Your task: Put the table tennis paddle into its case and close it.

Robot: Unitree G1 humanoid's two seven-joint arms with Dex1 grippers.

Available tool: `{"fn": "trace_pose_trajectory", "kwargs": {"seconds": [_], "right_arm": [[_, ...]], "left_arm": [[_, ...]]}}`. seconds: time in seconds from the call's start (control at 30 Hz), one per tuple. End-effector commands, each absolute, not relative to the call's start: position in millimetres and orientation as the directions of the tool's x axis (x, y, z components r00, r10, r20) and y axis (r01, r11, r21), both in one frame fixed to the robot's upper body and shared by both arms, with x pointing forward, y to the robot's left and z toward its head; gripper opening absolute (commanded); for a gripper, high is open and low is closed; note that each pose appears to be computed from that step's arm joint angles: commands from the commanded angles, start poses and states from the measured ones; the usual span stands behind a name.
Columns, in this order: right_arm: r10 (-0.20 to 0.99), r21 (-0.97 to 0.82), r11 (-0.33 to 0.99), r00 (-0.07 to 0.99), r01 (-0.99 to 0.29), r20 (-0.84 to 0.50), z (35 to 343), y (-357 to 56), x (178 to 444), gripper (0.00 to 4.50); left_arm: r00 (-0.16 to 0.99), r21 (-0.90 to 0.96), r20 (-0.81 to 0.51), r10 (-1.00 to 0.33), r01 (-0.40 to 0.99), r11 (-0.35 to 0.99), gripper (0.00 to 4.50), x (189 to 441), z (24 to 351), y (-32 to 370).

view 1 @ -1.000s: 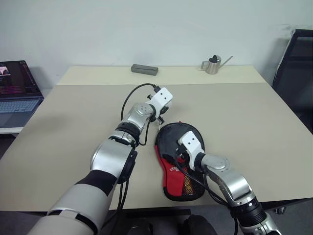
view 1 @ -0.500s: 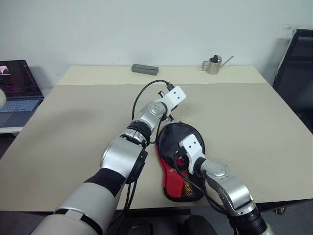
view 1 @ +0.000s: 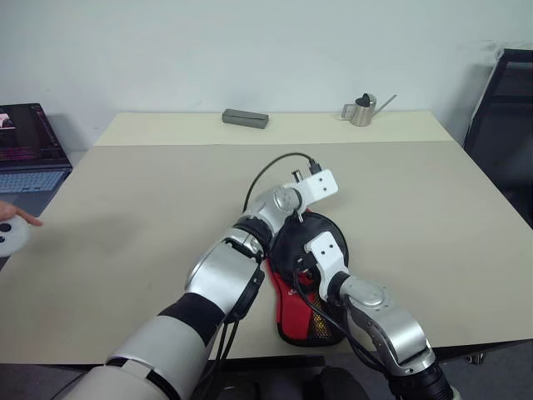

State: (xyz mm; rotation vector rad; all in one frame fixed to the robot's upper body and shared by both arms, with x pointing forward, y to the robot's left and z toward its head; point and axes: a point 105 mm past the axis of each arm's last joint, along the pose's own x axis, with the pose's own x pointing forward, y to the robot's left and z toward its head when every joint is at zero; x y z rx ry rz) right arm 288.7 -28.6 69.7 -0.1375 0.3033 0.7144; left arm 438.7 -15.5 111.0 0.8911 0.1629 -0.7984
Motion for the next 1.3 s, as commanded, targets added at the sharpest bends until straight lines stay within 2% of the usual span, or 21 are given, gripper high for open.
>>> {"fn": "trace_pose_trajectory", "kwargs": {"seconds": [0.03, 0.17, 0.27, 0.3, 0.47, 0.6, 0.73, 0.87, 0.97, 1.1, 1.2, 1.3], "right_arm": [[0.594, 0.095, 0.744, 0.590, -0.661, -0.547, 7, -30, 264, 4.50], [0.590, 0.092, 0.748, 0.594, -0.658, -0.547, 7, -32, 267, 4.50], [0.588, 0.085, 0.748, 0.597, -0.658, -0.546, 6, -32, 271, 4.50], [0.587, 0.083, 0.748, 0.598, -0.659, -0.545, 6, -33, 273, 4.50], [0.588, 0.068, 0.746, 0.607, -0.663, -0.534, 10, -34, 289, 4.50], [0.584, 0.050, 0.749, 0.622, -0.661, -0.521, 13, -38, 305, 4.50], [0.584, 0.052, 0.757, 0.639, -0.651, -0.501, 19, -45, 319, 4.50], [0.585, 0.064, 0.769, 0.659, -0.637, -0.473, 28, -52, 329, 4.50], [0.606, 0.075, 0.761, 0.663, -0.645, -0.439, 43, -58, 335, 4.50], [0.655, 0.096, 0.726, 0.641, -0.681, -0.400, 61, -69, 334, 4.50], [0.724, 0.116, 0.658, 0.583, -0.744, -0.369, 78, -73, 320, 4.50], [0.771, 0.122, 0.603, 0.536, -0.788, -0.344, 97, -84, 306, 4.50]], "left_arm": [[0.686, 0.606, -0.430, -0.587, 0.701, 0.375, 1.60, 437, 118, -22], [0.694, 0.588, -0.410, -0.592, 0.697, 0.409, 3.08, 439, 121, -21], [0.703, 0.564, -0.356, -0.616, 0.687, 0.458, 4.21, 442, 137, -23], [0.705, 0.551, -0.333, -0.626, 0.684, 0.478, 4.46, 444, 144, -24], [0.719, 0.520, -0.224, -0.658, 0.659, 0.544, 4.46, 453, 182, -11], [0.750, 0.538, -0.165, -0.641, 0.613, 0.578, 4.46, 464, 207, 34], [0.743, 0.520, -0.148, -0.653, 0.620, 0.588, 4.46, 464, 216, 84], [0.664, 0.445, -0.132, -0.736, 0.703, 0.554, 4.46, 447, 218, 121], [0.500, 0.368, -0.156, -0.852, 0.830, 0.419, 4.46, 408, 209, 140], [0.397, 0.294, -0.216, -0.892, 0.898, 0.328, 4.46, 365, 187, 139], [0.358, 0.266, -0.235, -0.904, 0.918, 0.294, 4.46, 342, 177, 131], [0.356, 0.277, -0.233, -0.905, 0.916, 0.289, 4.46, 335, 170, 117]]}}
